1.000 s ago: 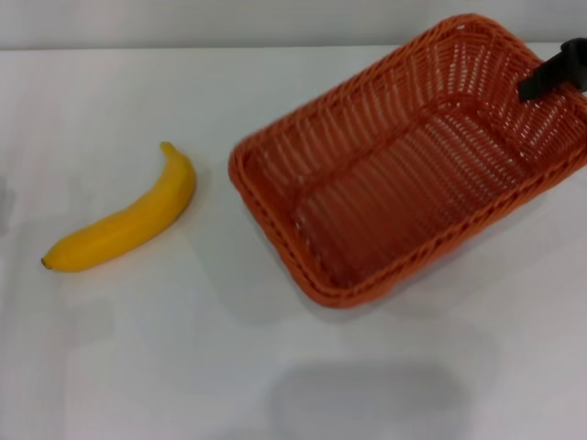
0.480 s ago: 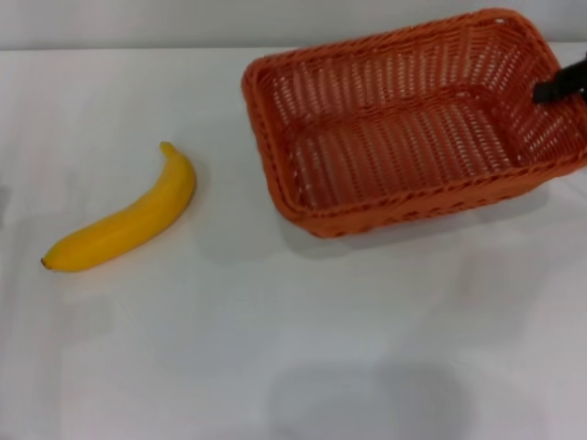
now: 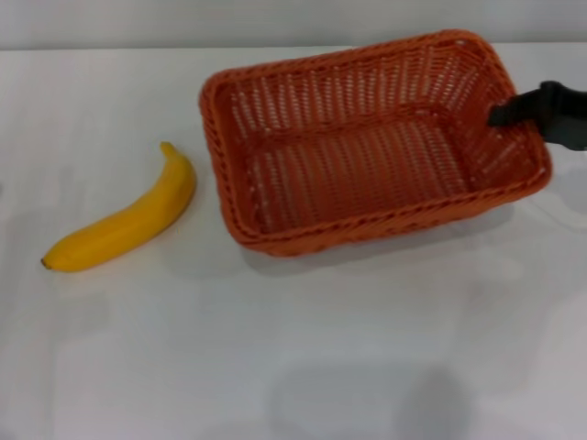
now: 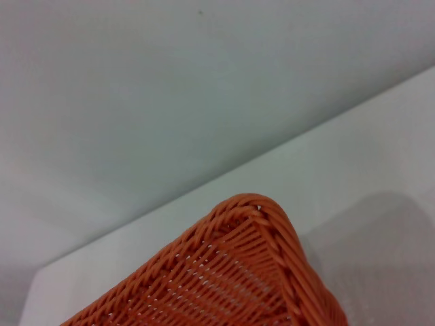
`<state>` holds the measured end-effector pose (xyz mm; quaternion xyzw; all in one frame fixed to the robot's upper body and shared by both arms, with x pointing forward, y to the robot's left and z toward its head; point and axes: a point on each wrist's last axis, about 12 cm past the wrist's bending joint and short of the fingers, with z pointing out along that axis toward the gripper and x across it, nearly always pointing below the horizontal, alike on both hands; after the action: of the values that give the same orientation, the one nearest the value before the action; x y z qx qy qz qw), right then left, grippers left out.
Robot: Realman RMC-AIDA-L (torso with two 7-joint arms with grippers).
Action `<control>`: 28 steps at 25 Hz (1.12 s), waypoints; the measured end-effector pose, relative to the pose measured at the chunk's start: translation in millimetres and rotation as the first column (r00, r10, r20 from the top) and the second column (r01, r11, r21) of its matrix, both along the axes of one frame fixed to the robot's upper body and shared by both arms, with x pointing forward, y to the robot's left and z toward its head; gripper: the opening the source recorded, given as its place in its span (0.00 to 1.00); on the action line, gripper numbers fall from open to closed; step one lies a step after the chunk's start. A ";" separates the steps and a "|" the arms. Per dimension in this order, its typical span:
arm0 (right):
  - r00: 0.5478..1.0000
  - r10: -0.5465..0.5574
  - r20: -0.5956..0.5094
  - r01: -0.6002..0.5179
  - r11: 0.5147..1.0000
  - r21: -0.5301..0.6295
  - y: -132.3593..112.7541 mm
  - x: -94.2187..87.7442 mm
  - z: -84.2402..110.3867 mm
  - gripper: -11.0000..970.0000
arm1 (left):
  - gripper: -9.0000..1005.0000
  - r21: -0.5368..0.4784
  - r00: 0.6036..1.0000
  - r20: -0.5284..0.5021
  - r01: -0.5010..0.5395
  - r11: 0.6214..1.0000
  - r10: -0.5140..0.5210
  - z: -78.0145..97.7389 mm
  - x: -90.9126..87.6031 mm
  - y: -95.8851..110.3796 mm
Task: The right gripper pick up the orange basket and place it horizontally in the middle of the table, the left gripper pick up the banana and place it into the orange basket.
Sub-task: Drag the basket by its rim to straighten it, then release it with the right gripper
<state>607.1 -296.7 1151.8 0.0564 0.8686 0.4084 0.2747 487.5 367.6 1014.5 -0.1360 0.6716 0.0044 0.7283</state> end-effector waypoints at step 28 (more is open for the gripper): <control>0.993 -0.115 0.031 0.110 0.987 0.120 -1.2 -12.1 -23.4 0.62 | 0.89 0.026 1.000 0.010 -0.005 1.000 0.005 3.5 -1.2 7.7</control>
<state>595.0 -297.9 1128.4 0.1136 0.8332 0.4438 0.3098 486.3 375.3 1018.0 -0.1282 0.6675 0.0144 0.7333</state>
